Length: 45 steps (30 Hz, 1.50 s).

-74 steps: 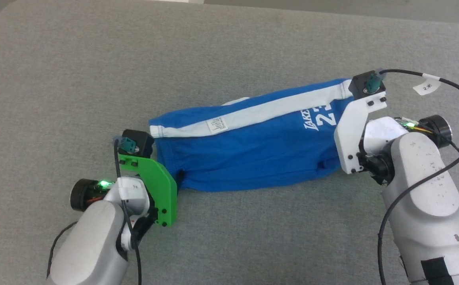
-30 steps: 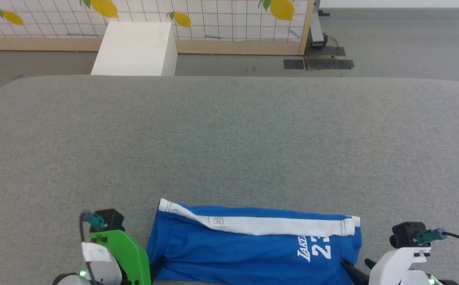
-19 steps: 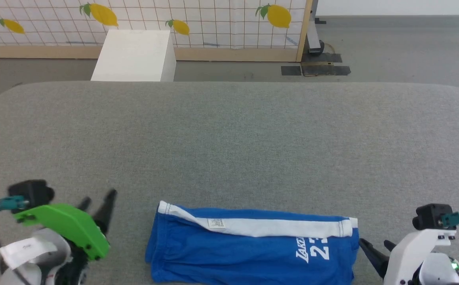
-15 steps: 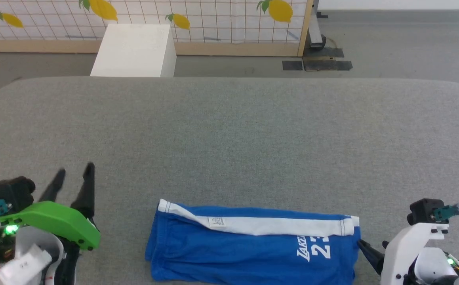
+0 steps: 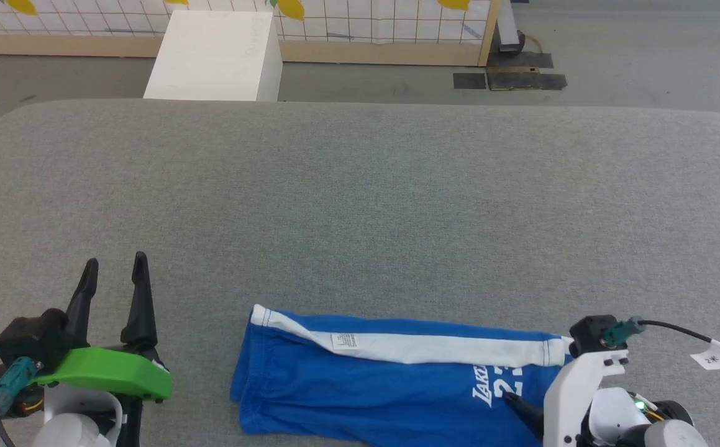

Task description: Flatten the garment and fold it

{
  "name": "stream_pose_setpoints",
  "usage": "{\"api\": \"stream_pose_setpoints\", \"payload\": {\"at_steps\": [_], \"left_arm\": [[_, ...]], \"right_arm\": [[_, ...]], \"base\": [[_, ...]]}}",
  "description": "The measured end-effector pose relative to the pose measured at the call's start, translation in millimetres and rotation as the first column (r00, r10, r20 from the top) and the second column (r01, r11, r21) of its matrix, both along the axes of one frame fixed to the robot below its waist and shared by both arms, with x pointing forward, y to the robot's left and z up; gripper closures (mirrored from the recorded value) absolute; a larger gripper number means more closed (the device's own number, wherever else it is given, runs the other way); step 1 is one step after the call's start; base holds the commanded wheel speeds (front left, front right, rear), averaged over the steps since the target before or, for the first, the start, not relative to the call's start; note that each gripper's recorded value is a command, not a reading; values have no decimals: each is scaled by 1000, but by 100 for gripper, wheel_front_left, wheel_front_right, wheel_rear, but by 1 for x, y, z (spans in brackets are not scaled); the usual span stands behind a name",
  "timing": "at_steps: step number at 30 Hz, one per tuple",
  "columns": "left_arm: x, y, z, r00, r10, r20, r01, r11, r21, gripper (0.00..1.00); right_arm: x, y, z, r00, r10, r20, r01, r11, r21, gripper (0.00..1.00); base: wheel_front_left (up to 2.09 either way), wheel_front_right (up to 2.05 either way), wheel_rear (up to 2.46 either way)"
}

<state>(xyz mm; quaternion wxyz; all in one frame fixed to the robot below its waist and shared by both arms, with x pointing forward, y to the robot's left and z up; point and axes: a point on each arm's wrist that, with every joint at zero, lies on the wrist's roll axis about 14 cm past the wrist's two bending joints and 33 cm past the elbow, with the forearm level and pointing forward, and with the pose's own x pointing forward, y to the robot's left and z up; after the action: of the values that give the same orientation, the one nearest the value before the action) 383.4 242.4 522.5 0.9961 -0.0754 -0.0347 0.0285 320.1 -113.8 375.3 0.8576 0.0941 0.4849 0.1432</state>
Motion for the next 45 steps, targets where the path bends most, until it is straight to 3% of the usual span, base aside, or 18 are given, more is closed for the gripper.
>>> {"api": "stream_pose_setpoints", "payload": {"at_steps": [1,2,3,5,12,18,23,29,34,45], "left_arm": [[0,0,-1,1000,3,0,-3,1000,-3,0],[-1,0,-3,1000,4,-4,-4,1000,-3,0],[-1,1,-3,1000,5,-6,-5,1000,-4,0],[-2,1,-6,1000,6,-9,-6,1000,-5,0],[-4,0,-4,1000,3,-6,-3,1000,-1,0],[-3,-2,-2,1000,7,-6,-7,1000,0,0],[-5,-7,-1,1000,-5,-7,5,1000,-2,0],[-7,-10,1,1000,-12,-4,12,1000,-5,0],[-11,-13,1,1000,-19,-6,19,1000,-7,0],[-14,-11,-5,1000,-12,-27,12,1000,-13,0]], "right_arm": [[1,2,0,1000,5,2,-5,1000,-1,0],[2,2,-1,1000,8,2,-8,1000,-2,20],[3,3,-1,1000,9,1,-9,1000,-2,73],[6,1,-1,1000,8,5,-8,1000,-11,100],[16,-40,1,996,-80,29,82,993,-80,100],[16,-105,6,973,-222,57,229,955,-187,100],[15,-117,12,973,-220,67,229,944,-237,100],[22,-86,46,991,-82,101,104,966,-238,100],[15,-40,72,992,45,118,-27,989,-149,100],[6,57,70,960,247,129,-251,968,17,100]], "base": [[0,0,0],[0,0,0],[0,0,0],[0,0,0],[0,0,0],[0,0,0],[0,0,0],[0,0,0],[0,0,0],[0,0,0]]}}
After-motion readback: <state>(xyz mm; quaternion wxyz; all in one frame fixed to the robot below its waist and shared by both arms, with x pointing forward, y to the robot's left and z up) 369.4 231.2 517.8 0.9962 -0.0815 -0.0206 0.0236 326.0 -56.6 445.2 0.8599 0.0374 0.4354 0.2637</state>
